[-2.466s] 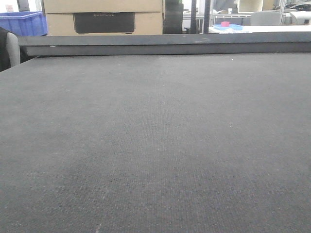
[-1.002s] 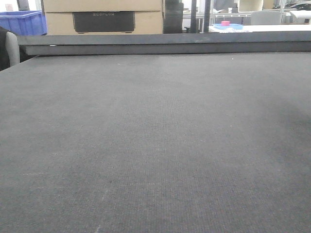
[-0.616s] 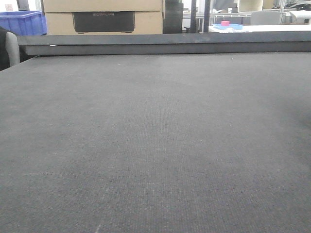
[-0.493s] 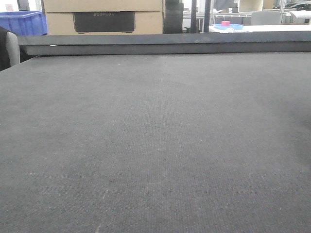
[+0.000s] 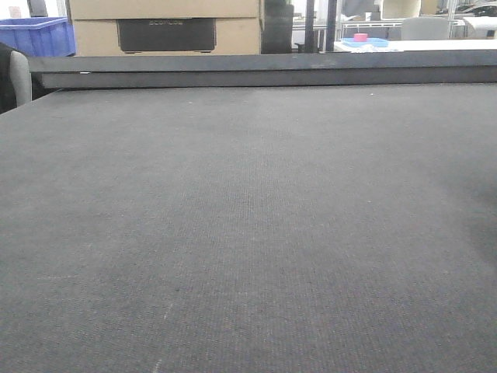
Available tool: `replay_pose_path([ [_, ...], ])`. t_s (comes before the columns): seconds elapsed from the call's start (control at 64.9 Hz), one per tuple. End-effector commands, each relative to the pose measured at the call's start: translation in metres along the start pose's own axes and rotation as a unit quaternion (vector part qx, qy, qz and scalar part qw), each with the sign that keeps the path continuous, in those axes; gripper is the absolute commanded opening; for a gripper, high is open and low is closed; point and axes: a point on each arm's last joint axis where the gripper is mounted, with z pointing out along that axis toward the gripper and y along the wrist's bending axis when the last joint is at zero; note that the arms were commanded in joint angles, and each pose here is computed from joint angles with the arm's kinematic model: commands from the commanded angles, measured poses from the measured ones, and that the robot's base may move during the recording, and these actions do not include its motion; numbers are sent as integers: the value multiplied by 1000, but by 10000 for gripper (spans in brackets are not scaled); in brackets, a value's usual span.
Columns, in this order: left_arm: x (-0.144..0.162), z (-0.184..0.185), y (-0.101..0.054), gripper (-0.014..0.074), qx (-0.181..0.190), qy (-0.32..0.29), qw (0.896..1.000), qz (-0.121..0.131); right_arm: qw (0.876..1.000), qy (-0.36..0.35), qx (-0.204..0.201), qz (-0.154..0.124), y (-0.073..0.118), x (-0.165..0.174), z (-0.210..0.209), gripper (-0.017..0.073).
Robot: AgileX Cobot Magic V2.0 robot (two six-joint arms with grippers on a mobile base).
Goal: Place valve from conveyor to right shelf box
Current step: 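Close left and right grippers around the white ends of each valve, then lift both held valves up off the belt surface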
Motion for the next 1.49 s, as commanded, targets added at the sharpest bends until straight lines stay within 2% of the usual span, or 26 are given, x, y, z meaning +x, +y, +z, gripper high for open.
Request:
replay_pose_path([
  [0.0,-2,-1,-1,-111,4,-3,1000,-6,1000,15,6,2,-3,-3,10,559],
  [0.185,1,-1,0,-111,3,13,1000,-6,999,35,17,-3,-5,-5,19,559],
  [0.385,2,-2,0,-111,3,16,1000,-6,999,26,21,-5,-6,-7,20,559],
  [0.493,2,-2,0,-111,3,18,1000,-6,999,24,21,2,-6,-7,20,513],
  [0.601,2,-2,0,-111,3,18,1000,-6,1000,20,22,7,-6,-8,20,404],
  [0.693,2,-2,0,-111,3,19,1000,-6,999,23,22,7,-6,-8,20,252],
  [0.817,2,-2,2,-111,-6,20,1000,-4,999,38,23,7,-6,-5,20,-97],
  [0.832,2,-2,3,-111,-6,21,1000,-5,999,38,23,7,-6,-5,20,-165],
  [0.909,3,-6,7,-111,-13,37,999,-2,999,36,26,6,-7,-5,18,-162],
  [0.971,7,-11,12,-111,-17,67,997,17,999,25,26,13,-6,-5,13,-162],
  [1.017,4,-14,16,-111,-20,62,997,28,999,11,26,16,-6,-5,6,-162],
  [1.217,4,-10,42,-111,-45,71,996,-11,997,-66,23,12,-3,-2,-46,-162],
  [1.387,3,1,54,-104,-75,91,993,-7,992,-120,22,10,-1,4,-75,-162],
  [1.479,1,9,53,-16,-67,103,992,-7,992,-128,22,10,-1,7,-79,-162],
])
